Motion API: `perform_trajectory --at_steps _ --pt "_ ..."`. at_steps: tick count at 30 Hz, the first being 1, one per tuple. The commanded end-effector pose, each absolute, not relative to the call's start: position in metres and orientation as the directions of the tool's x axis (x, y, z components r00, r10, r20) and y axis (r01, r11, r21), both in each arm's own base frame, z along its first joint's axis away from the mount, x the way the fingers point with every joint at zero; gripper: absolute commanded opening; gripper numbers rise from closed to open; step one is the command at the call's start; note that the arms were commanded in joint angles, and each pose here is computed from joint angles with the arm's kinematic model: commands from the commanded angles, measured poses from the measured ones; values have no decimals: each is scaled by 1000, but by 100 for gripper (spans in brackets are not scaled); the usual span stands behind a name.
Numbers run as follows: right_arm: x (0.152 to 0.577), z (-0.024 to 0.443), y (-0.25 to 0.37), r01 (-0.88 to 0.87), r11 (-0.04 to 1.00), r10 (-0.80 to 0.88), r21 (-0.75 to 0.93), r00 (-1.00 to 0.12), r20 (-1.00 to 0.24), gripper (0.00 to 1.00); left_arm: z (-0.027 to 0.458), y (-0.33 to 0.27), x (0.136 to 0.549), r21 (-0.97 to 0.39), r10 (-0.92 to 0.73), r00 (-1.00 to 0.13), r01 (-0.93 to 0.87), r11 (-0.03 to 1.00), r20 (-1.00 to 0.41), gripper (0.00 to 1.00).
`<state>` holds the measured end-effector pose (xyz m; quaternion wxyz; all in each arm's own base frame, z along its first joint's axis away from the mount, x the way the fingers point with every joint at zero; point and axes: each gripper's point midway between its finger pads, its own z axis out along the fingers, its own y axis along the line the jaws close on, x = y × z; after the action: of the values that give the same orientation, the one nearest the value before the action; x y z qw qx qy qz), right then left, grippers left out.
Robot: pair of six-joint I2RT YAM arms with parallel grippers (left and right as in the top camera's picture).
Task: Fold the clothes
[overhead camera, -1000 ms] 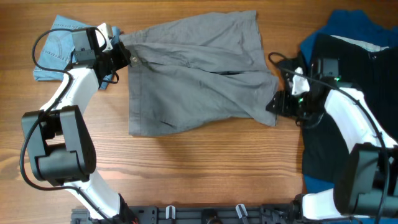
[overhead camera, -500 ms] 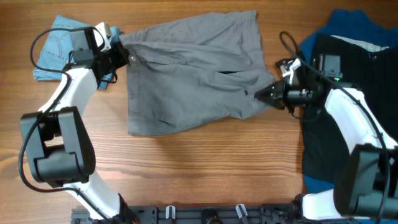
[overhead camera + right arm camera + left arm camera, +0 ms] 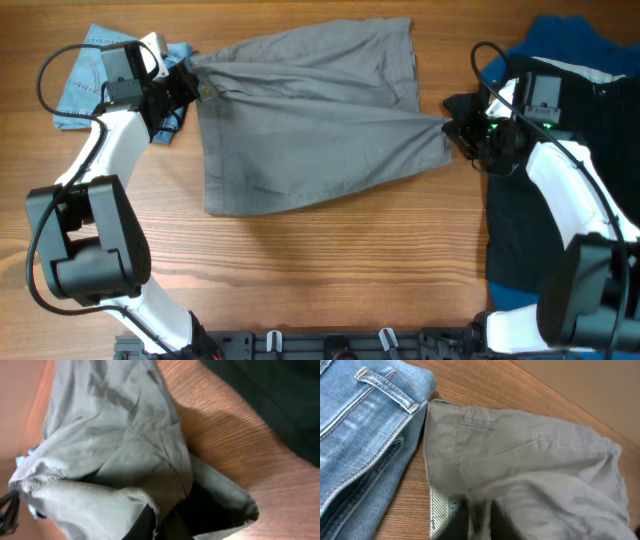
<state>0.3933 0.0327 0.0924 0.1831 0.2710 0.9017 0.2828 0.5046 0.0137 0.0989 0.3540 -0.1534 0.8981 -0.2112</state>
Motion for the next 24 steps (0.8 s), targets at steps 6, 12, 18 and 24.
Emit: perform_trajectory --at_steps 6,12,18,24 --pt "393 74 21 283 807 464 519 -847 -259 59 113 14 494 -457 -397 -720 -124 881 -569 65" --pt "365 93 -8 337 800 497 496 -836 -234 62 160 12 453 -413 -355 -739 -115 903 -572 70" --pt "324 89 -15 410 787 507 461 -856 -105 67 138 1 377 -393 -377 -875 -245 886 -305 65" --pt "296 71 -8 459 774 510 437 -860 0 65 87 -8 309 -334 -396 -918 -370 867 -10 53"
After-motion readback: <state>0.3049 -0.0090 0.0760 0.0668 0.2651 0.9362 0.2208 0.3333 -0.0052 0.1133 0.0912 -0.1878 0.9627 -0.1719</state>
